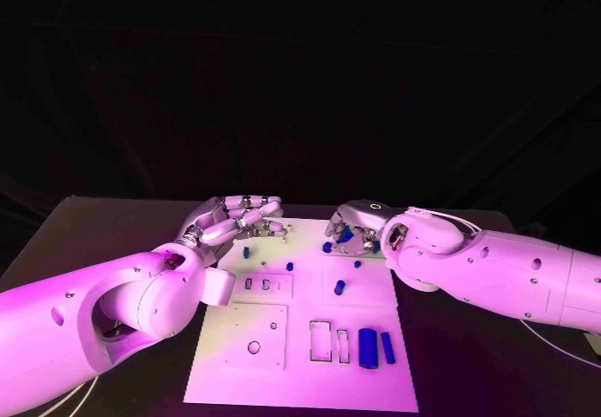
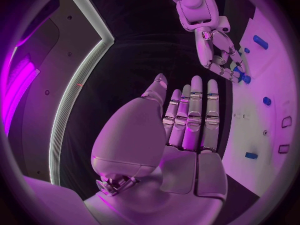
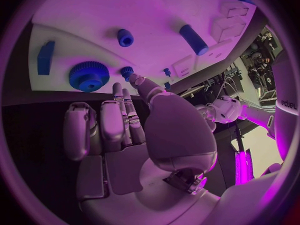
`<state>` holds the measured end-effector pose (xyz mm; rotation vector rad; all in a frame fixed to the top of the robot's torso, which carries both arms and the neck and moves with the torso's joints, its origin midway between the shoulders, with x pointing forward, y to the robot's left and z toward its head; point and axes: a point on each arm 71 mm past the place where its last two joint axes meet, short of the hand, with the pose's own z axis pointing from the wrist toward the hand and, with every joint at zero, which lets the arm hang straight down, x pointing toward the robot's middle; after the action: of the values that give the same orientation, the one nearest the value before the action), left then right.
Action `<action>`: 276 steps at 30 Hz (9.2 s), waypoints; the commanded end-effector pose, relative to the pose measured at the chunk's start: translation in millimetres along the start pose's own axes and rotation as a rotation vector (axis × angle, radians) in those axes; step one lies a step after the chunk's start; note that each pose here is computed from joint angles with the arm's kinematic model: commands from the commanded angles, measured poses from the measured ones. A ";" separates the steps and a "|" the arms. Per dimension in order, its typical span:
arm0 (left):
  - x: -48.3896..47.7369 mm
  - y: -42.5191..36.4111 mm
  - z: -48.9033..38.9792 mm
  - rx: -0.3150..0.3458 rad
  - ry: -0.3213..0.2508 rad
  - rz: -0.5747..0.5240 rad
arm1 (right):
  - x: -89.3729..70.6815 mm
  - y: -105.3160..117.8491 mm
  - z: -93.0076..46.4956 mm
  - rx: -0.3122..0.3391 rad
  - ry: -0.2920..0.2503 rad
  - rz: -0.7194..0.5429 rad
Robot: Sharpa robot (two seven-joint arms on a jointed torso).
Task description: Assemble the parts on the task board
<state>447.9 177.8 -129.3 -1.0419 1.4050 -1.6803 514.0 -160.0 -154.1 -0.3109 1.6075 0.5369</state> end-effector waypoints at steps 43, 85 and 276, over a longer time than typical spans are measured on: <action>-1.1 -3.9 -1.0 0.002 0.015 0.003 | 0.6 8.1 7.2 0.012 -0.018 -0.026; -10.9 -6.8 5.0 0.022 -0.011 0.017 | -8.5 36.6 56.8 0.030 -0.180 0.083; -21.9 -6.2 7.0 -0.005 -0.036 0.022 | 3.8 76.8 46.0 -0.035 -0.135 0.002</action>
<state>464.2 197.9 -127.1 -1.0610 1.3875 -1.6113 513.7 -70.1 -144.0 -0.2716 1.4494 0.6015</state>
